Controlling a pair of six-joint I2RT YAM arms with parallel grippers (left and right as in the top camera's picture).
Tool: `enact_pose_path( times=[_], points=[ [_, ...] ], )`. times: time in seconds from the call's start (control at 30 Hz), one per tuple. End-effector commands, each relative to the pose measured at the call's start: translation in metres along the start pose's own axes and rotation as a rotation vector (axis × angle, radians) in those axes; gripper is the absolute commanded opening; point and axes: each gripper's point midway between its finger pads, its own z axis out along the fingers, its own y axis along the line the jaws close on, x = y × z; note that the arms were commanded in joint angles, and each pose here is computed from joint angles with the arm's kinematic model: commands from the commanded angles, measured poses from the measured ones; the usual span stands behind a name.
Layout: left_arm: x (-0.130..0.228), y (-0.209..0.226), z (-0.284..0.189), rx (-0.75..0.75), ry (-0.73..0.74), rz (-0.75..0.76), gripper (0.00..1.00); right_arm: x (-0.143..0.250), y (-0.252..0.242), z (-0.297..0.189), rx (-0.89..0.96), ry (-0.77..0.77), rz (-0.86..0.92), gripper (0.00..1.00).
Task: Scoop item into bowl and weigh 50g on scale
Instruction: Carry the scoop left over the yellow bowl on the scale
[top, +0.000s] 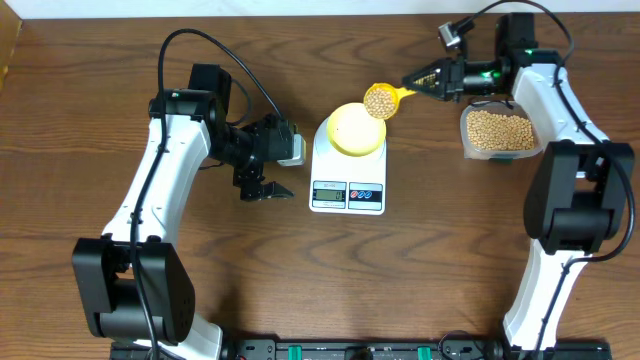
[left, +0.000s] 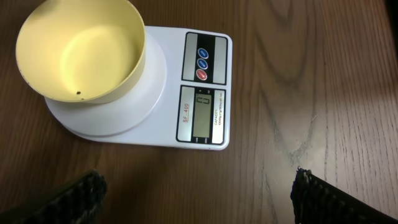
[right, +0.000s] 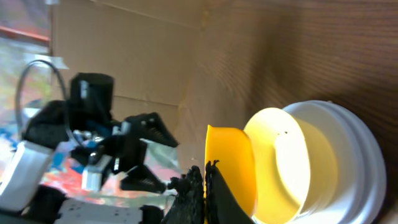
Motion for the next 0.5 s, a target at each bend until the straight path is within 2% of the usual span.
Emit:
enact_pose_path(
  times=[0.0, 0.33, 0.47],
  points=[
    [0.001, -0.003, 0.001, 0.012, -0.004, -0.001, 0.97, 0.005, -0.003, 0.02, 0.027, 0.032, -0.014, 0.01],
    [0.001, -0.003, 0.001, 0.012, -0.004, -0.001, 0.98, 0.009, -0.003, 0.04, 0.058, 0.061, -0.055, 0.01],
    [0.001, -0.003, 0.001, 0.012, -0.004, -0.001, 0.97, 0.005, -0.006, 0.036, 0.139, 0.045, -0.075, 0.02]
  ],
)
